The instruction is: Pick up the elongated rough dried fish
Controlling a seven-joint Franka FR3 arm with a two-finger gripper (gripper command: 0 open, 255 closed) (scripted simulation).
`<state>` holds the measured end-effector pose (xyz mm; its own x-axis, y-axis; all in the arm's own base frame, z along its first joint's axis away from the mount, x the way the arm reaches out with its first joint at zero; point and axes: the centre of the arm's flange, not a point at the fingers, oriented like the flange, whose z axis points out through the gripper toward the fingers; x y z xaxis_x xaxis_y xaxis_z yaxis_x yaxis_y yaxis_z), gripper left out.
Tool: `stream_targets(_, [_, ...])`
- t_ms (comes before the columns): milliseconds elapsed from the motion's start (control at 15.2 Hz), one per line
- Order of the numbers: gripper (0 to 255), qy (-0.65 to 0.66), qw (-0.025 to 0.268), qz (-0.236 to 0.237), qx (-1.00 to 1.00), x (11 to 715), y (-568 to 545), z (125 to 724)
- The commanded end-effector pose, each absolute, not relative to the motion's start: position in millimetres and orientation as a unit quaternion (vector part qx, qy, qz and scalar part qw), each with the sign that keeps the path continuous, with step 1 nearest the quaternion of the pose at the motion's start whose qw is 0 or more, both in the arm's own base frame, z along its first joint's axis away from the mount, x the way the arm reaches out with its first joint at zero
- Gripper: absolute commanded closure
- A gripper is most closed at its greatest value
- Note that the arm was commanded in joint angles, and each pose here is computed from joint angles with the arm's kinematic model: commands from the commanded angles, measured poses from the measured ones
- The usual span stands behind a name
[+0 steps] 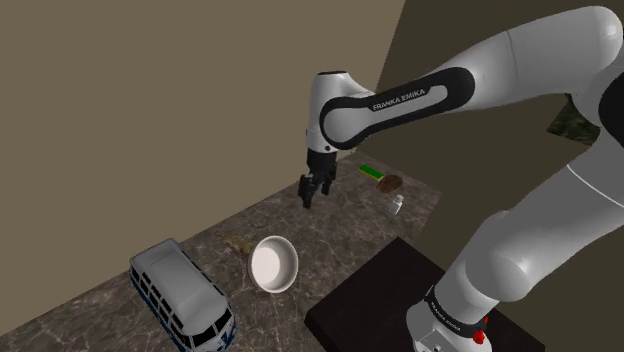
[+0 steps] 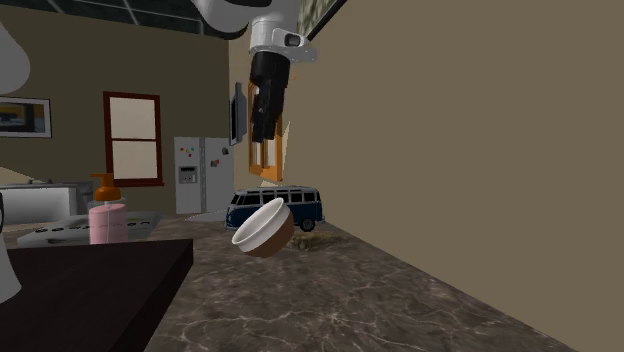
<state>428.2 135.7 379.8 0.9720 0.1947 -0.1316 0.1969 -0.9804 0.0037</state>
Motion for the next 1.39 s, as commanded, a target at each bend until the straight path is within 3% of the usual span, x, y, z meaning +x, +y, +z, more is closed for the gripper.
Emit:
stream_targets(0, [0, 0.100, 0.009, -0.063, 0.993, 441, 149, 357])
stream_targets(1320, [0, 0.119, 0.020, -0.048, 0.992, 585, 278, 180])
